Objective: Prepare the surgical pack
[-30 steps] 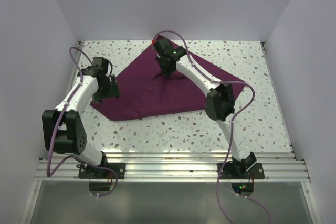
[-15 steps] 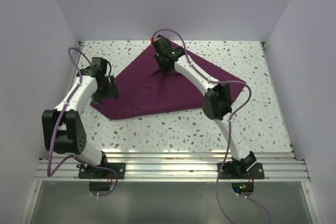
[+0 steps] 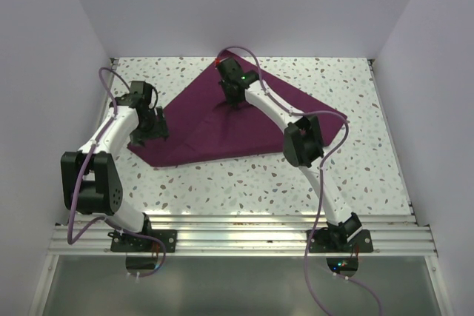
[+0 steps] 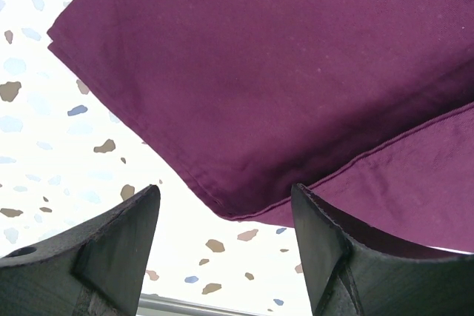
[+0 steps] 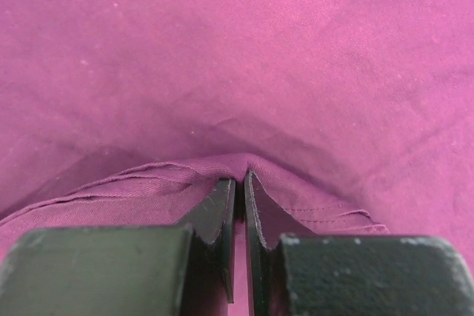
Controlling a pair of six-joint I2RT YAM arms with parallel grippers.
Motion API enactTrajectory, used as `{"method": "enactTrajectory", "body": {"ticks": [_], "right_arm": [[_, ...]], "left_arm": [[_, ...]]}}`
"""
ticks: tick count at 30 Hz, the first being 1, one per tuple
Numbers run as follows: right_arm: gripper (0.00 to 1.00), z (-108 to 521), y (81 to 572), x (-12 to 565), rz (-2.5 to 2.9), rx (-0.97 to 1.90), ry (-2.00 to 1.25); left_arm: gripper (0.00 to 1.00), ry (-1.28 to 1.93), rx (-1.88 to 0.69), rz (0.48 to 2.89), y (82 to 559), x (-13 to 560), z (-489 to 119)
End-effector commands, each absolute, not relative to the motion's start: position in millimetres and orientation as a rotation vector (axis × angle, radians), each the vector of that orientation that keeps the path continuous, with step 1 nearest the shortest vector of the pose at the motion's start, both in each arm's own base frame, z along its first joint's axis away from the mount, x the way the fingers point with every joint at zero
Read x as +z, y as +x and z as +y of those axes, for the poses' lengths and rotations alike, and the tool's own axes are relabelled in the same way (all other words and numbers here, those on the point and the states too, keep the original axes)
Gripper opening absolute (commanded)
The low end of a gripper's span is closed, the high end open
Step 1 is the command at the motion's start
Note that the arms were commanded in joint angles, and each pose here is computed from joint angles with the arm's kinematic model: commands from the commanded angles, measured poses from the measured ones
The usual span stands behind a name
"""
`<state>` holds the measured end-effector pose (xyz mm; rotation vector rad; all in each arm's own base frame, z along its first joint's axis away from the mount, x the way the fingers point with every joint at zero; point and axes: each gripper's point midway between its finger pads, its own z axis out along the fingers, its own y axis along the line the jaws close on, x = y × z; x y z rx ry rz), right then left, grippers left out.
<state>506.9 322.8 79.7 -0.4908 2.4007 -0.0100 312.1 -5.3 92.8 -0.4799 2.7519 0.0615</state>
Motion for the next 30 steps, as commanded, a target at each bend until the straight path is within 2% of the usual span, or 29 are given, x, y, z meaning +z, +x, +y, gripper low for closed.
{"method": "enactTrajectory", "body": {"ticks": [1, 11, 17, 18, 22, 24, 30], "right_arm": [[0.02, 328, 532, 102, 2.301, 0.021, -0.404], [0.08, 330, 527, 64, 2.368, 0.038, -0.436], [0.24, 334, 522, 49, 2.402, 0.061, -0.437], [0.32, 335, 522, 50, 2.402, 0.067, -0.433], [0.48, 332, 522, 52, 2.407, 0.057, -0.413], [0.53, 332, 525, 59, 2.39, 0.055, -0.403], [0.59, 329, 546, 116, 2.281, 0.115, -0.307]], "left_arm": [[0.75, -0.459, 0.053, 2.73, 320, 92, -3], [0.75, -0.458, 0.059, 2.74, 319, 89, -3], [0.75, -0.461, 0.062, 2.75, 318, 87, -2], [0.75, -0.461, 0.062, 2.75, 318, 87, -2], [0.75, -0.463, 0.06, 2.752, 318, 86, -3], [0.75, -0.465, 0.057, 2.752, 318, 86, -3], [0.75, -0.475, 0.053, 2.742, 320, 88, -3]]}}
